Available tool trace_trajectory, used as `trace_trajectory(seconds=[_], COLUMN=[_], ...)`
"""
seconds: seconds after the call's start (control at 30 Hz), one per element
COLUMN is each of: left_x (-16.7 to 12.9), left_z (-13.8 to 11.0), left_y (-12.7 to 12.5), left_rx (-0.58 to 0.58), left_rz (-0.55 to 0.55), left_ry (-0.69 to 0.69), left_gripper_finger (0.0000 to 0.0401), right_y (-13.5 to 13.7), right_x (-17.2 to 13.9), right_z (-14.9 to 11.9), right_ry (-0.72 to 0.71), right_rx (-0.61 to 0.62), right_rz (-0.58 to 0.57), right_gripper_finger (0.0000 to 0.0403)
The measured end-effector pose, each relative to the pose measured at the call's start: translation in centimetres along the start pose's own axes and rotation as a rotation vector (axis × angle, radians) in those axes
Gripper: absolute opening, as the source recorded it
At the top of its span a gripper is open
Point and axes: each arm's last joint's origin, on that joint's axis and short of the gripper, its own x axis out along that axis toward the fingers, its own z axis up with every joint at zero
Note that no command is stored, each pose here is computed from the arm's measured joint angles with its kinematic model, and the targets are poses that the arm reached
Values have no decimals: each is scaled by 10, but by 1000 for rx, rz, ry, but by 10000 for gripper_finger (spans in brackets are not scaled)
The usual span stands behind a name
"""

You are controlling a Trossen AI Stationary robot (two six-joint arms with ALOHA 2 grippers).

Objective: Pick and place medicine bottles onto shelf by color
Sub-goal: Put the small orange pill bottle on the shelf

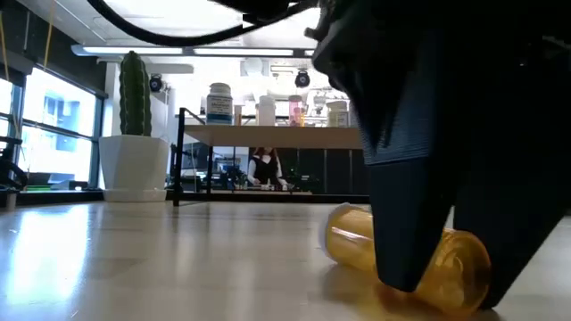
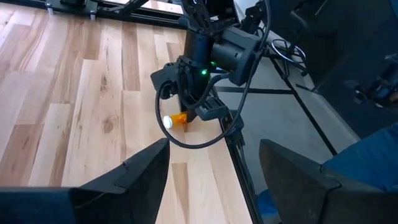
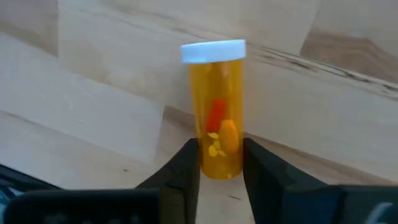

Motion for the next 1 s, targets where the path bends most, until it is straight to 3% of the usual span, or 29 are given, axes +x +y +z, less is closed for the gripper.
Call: trace_trajectory(seconds=[0.13,0.37,0.7,1.0], left_x=[0,0,0,0], left_z=[0,0,0,0], left_y=[0,0,0,0], left_rx=[-2,-4,-29,-53], left_rz=[0,-1,-4,-10], left_ry=[0,0,1,4], left_gripper_finger=[239,239,239,239], right_y=[2,20,58,78], right_x=[-1,-21,-78,-126], right_z=[0,-4,-2,7], right_ry=[-23,-98,-326,-537], right_rx=[-54,-177,-385,-516], right_rz=[25,154,374,474], right_gripper_finger=[66,78,81,82])
